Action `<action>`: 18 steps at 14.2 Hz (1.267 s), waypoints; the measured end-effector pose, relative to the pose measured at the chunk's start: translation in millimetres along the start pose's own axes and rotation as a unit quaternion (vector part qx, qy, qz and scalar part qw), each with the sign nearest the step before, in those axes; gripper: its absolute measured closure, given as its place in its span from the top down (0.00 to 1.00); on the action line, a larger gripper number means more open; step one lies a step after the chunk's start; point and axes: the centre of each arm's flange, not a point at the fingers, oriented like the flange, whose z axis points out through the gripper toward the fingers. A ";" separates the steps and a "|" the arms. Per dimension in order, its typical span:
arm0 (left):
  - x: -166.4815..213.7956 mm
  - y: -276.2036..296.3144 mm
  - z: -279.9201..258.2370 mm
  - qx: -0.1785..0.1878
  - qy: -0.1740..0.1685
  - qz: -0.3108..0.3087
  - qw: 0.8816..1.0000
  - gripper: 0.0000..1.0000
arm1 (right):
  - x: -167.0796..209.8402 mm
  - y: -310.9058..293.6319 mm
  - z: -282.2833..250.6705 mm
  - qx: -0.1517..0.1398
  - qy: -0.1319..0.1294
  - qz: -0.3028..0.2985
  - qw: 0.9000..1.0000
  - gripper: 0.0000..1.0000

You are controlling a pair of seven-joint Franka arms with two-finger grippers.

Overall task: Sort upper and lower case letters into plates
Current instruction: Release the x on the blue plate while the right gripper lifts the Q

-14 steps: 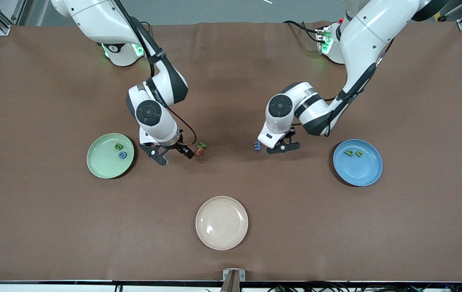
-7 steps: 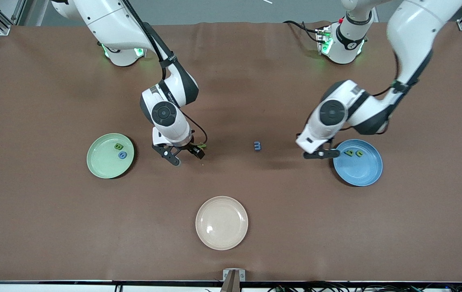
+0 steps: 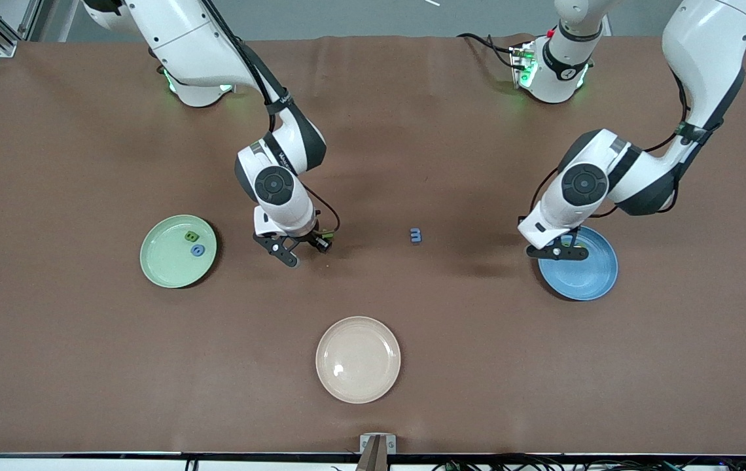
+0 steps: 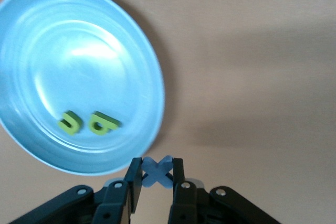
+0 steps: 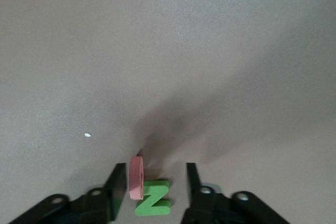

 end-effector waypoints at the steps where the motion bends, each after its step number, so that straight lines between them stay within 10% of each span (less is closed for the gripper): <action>1: 2.7 -14.5 1.2 -0.003 0.002 0.005 1.000 0.28 | 0.1 -0.1 0.0 0.000 0.000 0.001 1.000 0.37; 4: 11.3 -56.1 3.5 -0.004 0.022 0.018 1.000 0.28 | 0.1 0.1 1.6 0.000 0.000 0.007 1.000 0.07; 10: 27.4 -131.4 58.6 -0.030 0.082 0.029 0.996 0.28 | 0.0 -0.6 2.6 0.002 0.001 0.010 1.000 0.06; 15: 35.1 -133.9 73.6 -0.046 0.091 0.032 0.994 0.28 | -2.6 -1.4 8.8 0.003 0.002 0.009 1.000 0.52; 18: 36.8 -134.6 71.2 -0.045 0.094 0.031 0.994 0.52 | -6.5 -2.5 15.0 0.004 0.003 0.006 1.000 0.77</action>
